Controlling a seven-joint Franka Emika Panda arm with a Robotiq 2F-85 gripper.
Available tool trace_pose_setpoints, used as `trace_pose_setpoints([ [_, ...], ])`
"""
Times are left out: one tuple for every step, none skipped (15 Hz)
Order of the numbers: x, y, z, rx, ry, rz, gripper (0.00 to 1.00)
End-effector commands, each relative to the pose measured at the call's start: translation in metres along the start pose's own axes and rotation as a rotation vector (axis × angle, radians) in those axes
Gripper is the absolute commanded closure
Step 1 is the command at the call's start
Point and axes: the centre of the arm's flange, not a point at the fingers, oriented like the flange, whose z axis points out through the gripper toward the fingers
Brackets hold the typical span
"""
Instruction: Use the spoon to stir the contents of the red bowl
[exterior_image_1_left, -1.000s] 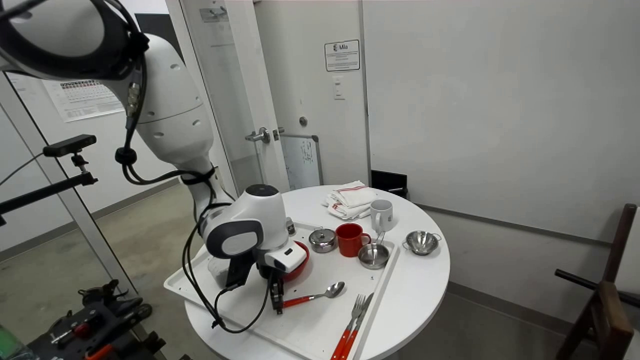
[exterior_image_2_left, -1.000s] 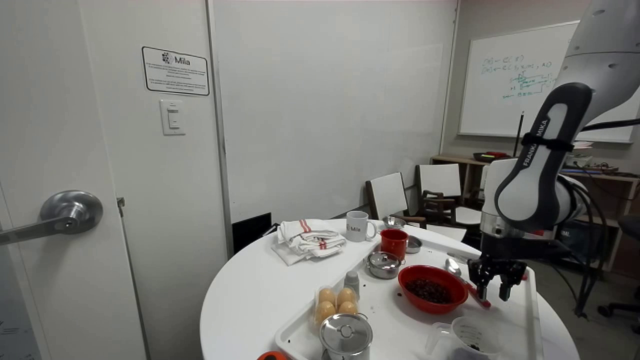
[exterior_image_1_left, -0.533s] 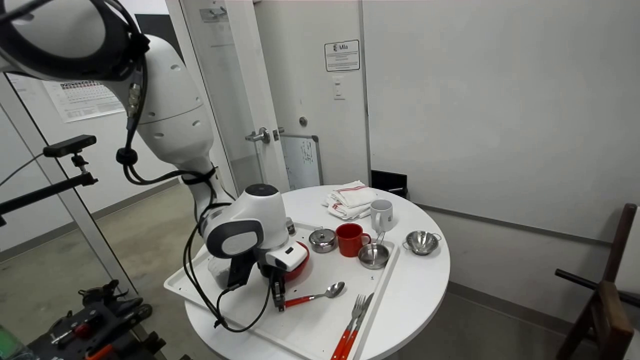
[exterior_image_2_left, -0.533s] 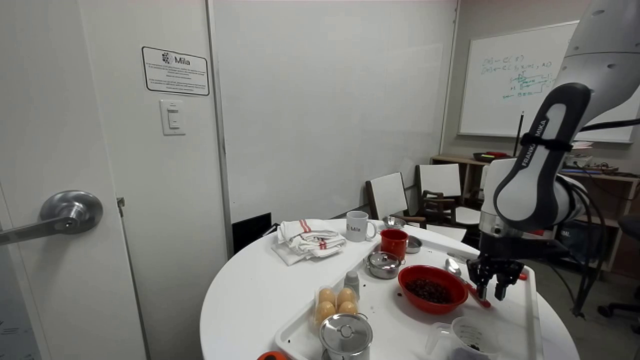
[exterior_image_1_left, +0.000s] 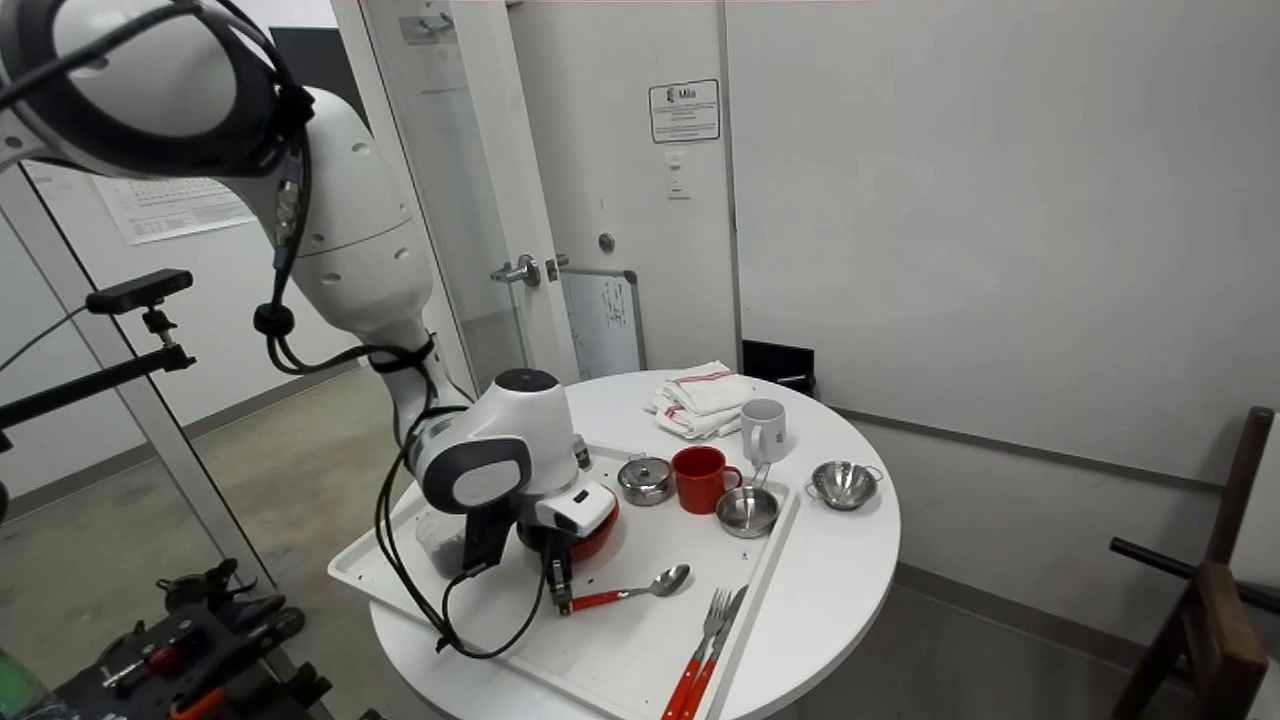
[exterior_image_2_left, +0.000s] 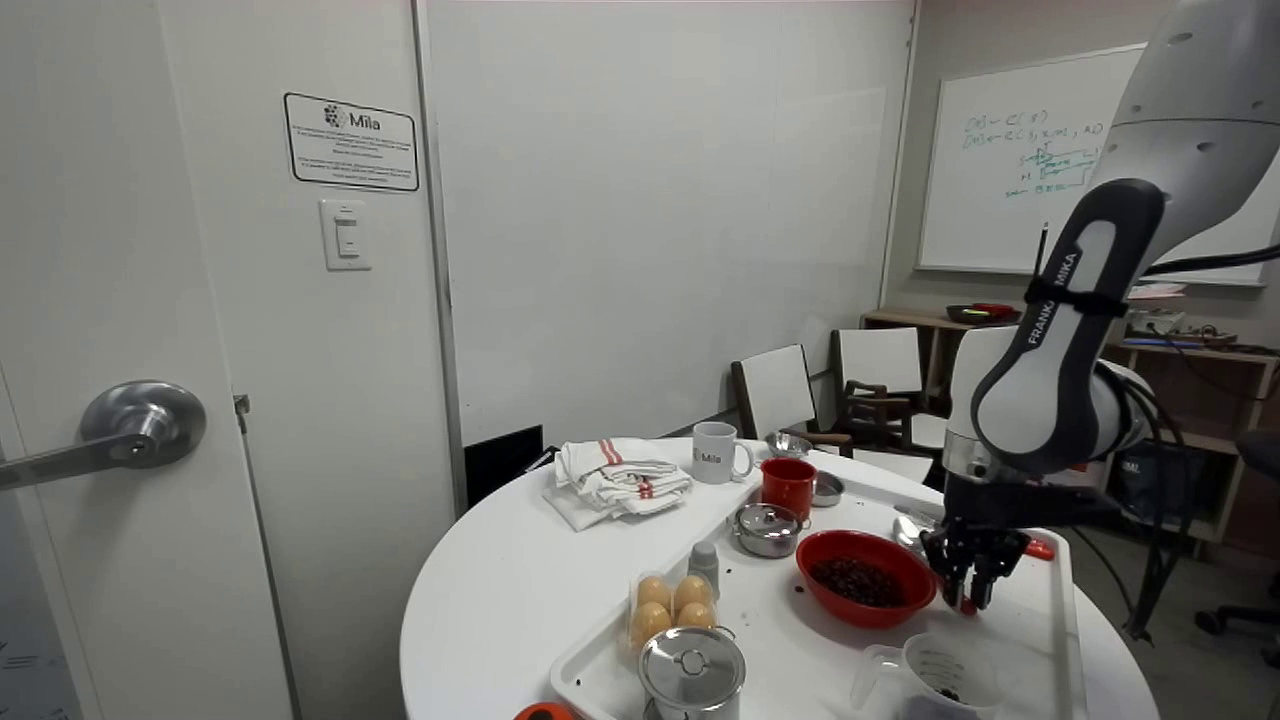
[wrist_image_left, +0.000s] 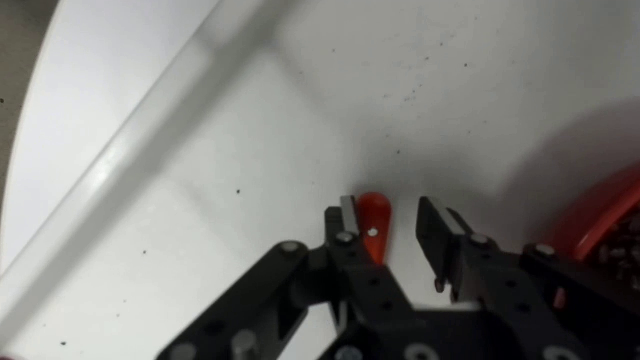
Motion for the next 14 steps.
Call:
trace_pose_setpoints([
  [0.009,0.001,0.010,-0.015,-0.010,-0.012,0.87],
  [0.009,0.003,0.012,-0.015,-0.013,-0.011,0.67],
  [0.008,0.004,0.013,-0.016,-0.017,-0.008,0.56],
  [0.008,0.006,0.016,-0.017,-0.021,-0.002,0.74],
  [0.007,0.007,0.018,-0.017,-0.024,0.001,0.89],
  [0.007,0.007,0.017,-0.015,-0.023,0.004,0.93],
  [0.007,0.007,0.014,-0.015,-0.026,0.009,0.98],
  [0.006,0.008,0.007,-0.021,-0.024,0.013,0.99],
  [0.006,0.008,0.002,-0.023,-0.030,0.017,0.95],
  [0.005,0.009,-0.008,-0.032,-0.025,0.024,0.95],
  [0.005,0.011,-0.014,-0.032,-0.024,0.025,0.95],
  [0.002,0.014,-0.030,-0.040,-0.013,0.033,0.95],
  [0.001,0.016,-0.040,-0.052,-0.002,0.042,0.95],
  [-0.007,0.019,-0.063,-0.068,0.019,0.049,0.95],
])
